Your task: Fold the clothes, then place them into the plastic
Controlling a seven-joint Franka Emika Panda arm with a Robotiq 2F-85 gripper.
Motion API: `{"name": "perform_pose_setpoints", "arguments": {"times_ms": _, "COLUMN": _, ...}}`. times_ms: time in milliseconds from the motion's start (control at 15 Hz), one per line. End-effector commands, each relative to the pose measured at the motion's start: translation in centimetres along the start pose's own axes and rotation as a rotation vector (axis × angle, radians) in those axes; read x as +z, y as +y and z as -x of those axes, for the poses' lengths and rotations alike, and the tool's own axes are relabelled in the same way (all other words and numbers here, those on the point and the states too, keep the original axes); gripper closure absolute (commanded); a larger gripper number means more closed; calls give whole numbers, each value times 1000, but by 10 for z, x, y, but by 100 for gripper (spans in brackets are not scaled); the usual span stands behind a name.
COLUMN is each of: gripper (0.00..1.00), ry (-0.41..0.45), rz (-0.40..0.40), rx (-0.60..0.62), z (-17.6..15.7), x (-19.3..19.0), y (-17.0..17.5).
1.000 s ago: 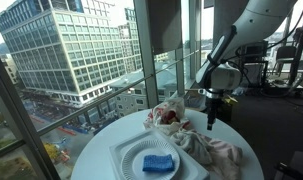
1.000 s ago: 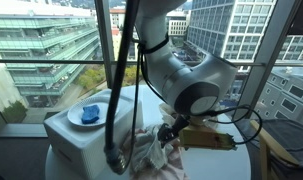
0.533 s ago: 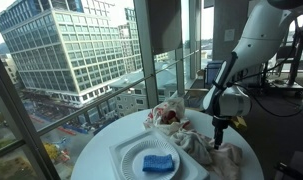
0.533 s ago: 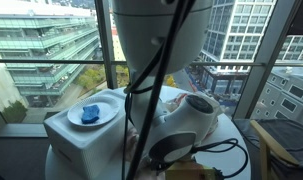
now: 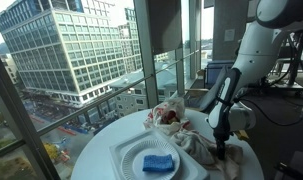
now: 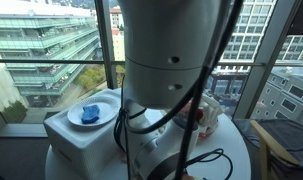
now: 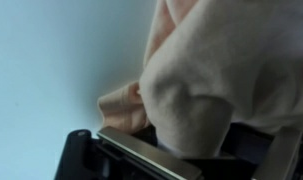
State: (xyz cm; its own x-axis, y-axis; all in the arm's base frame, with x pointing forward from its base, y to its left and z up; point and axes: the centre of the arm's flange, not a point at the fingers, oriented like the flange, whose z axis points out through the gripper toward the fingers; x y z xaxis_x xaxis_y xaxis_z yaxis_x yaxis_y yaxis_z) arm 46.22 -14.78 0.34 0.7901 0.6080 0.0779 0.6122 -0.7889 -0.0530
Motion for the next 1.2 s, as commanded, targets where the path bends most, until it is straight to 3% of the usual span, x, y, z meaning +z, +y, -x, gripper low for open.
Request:
{"name": "perform_pose_setpoints", "arguments": {"times_ms": 0, "gripper": 66, "ry": -28, "rz": 14, "rx": -12, "z": 10, "x": 7, "y": 0}}
{"name": "perform_pose_setpoints", "arguments": {"times_ms": 267, "gripper": 95, "ry": -159, "rz": 153, "rx": 67, "z": 37, "x": -19, "y": 8}}
{"name": "perform_pose_setpoints", "arguments": {"times_ms": 400, "gripper": 100, "ry": -162, "rz": 267, "rx": 97, "z": 44, "x": -36, "y": 13}}
{"name": "perform_pose_setpoints", "arguments": {"times_ms": 667, "gripper": 99, "ry": -44, "rz": 484, "rx": 99, "z": 41, "x": -72, "y": 10}}
{"name": "perform_pose_setpoints", "arguments": {"times_ms": 867, "gripper": 98, "ry": 81, "rz": 596, "rx": 29, "z": 29, "x": -93, "y": -8}}
{"name": "perform_pose_setpoints", "arguments": {"times_ms": 1133, "gripper": 98, "ry": 224, "rz": 580, "rx": -101, "z": 13, "x": -103, "y": -40}}
